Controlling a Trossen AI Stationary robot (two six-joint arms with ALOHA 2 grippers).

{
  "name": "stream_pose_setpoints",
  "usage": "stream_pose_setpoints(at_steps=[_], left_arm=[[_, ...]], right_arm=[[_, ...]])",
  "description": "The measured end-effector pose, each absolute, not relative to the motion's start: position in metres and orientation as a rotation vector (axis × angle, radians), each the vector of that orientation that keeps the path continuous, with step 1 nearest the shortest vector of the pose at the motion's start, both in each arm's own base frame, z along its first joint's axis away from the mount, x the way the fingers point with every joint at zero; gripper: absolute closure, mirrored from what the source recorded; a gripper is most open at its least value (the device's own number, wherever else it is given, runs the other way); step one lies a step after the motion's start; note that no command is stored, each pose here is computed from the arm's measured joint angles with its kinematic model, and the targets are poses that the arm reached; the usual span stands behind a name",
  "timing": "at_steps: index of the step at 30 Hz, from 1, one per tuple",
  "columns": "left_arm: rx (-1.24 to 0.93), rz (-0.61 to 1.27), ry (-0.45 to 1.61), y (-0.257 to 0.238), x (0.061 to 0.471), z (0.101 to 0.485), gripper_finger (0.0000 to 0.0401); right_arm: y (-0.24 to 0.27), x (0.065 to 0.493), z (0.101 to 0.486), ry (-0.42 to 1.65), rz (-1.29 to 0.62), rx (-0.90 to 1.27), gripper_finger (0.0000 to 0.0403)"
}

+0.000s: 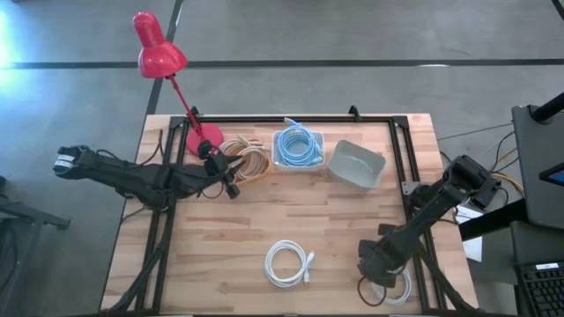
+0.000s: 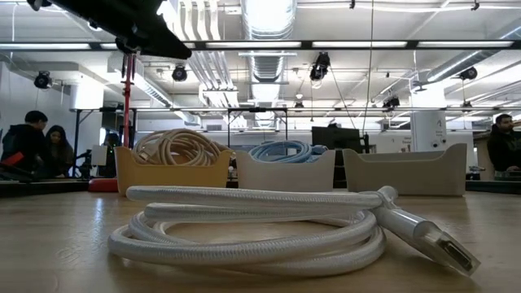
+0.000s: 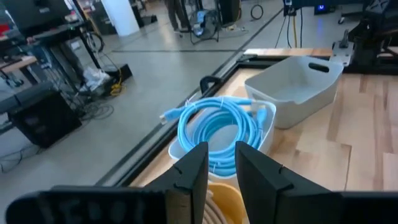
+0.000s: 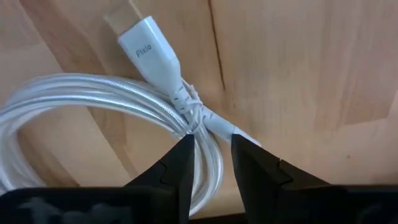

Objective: Pick & Place USB Port
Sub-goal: Put the right white usb cable into the grey bin

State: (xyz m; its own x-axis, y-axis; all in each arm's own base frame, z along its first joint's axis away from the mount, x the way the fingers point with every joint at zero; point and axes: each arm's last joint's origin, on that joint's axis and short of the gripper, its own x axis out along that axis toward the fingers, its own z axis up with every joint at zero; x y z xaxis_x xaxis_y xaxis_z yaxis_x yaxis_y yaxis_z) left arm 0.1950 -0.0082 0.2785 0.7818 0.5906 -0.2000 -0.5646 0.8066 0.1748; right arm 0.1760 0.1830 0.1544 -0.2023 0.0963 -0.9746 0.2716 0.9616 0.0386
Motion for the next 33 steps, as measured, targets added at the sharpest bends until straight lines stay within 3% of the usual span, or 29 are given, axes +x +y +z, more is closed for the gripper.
stream_pose_setpoints(at_steps=[7, 15, 19, 33], left_arm=[[0.121, 0.625, 0.24, -0.008, 0.195, 0.28, 0.0305], [0.132, 0.628, 0.243, -0.007, 0.196, 0.281, 0.0305], [0.132, 0.628, 0.244, -0.007, 0.196, 0.281, 0.0305], [0.133, 0.627, 0.245, -0.007, 0.195, 0.281, 0.0305]], right_arm=[[0.188, 0.181, 0.147, 1.81, -0.115, 0.193, 0.0298], [0.193, 0.187, 0.181, 1.718, -0.075, 0.24, 0.0311], [0.199, 0.188, 0.186, 1.653, -0.016, 0.144, 0.0317], [0.219, 0.187, 0.143, 1.694, 0.082, -0.052, 0.0309]])
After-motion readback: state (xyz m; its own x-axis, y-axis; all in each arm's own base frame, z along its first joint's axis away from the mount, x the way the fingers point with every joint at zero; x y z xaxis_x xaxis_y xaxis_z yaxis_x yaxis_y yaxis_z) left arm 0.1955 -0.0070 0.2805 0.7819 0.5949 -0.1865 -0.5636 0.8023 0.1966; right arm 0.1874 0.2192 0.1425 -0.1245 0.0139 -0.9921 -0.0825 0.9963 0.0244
